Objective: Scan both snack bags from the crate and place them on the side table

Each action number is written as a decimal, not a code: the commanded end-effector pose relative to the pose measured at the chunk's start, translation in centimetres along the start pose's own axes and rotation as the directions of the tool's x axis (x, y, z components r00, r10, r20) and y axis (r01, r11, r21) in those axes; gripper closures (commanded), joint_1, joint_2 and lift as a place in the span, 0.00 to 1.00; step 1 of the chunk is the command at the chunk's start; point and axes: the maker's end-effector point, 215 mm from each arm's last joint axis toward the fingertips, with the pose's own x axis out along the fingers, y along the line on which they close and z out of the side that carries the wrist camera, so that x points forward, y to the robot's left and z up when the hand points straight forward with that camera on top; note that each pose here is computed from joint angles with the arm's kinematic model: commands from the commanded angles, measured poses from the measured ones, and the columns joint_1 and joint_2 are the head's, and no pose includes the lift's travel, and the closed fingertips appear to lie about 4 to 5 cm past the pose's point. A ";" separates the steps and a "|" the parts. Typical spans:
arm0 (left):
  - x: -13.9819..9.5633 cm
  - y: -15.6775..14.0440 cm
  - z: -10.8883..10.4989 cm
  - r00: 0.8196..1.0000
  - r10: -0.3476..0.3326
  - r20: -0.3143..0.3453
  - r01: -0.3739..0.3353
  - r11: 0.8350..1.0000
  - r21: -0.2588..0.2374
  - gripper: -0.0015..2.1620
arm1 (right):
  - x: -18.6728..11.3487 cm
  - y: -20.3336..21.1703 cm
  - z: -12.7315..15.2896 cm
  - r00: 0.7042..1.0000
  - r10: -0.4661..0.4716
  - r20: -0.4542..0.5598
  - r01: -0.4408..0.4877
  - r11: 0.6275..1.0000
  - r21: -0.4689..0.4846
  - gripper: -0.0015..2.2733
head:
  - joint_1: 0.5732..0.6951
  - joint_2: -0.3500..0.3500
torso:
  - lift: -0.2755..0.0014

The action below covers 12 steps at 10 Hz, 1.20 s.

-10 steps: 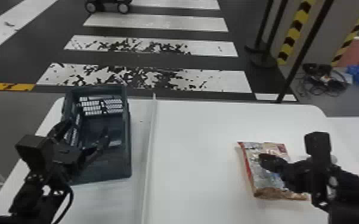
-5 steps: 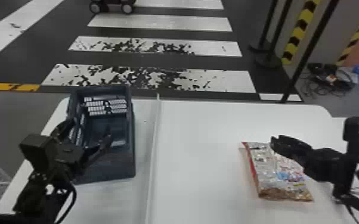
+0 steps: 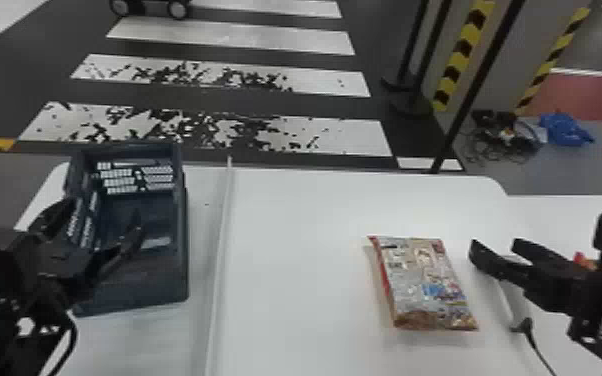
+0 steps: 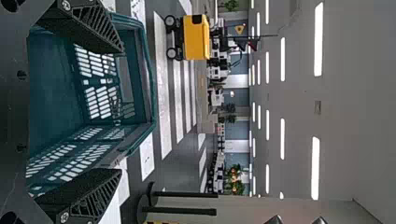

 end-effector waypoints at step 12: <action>0.1 -0.1 -0.6 1.000 0.004 -0.010 -0.004 1.000 -0.006 0.04 | 3.0 -8.9 -8.6 0.988 -0.090 -0.126 0.090 0.996 -0.007 0.05 | 1.00 0.13 | 0.64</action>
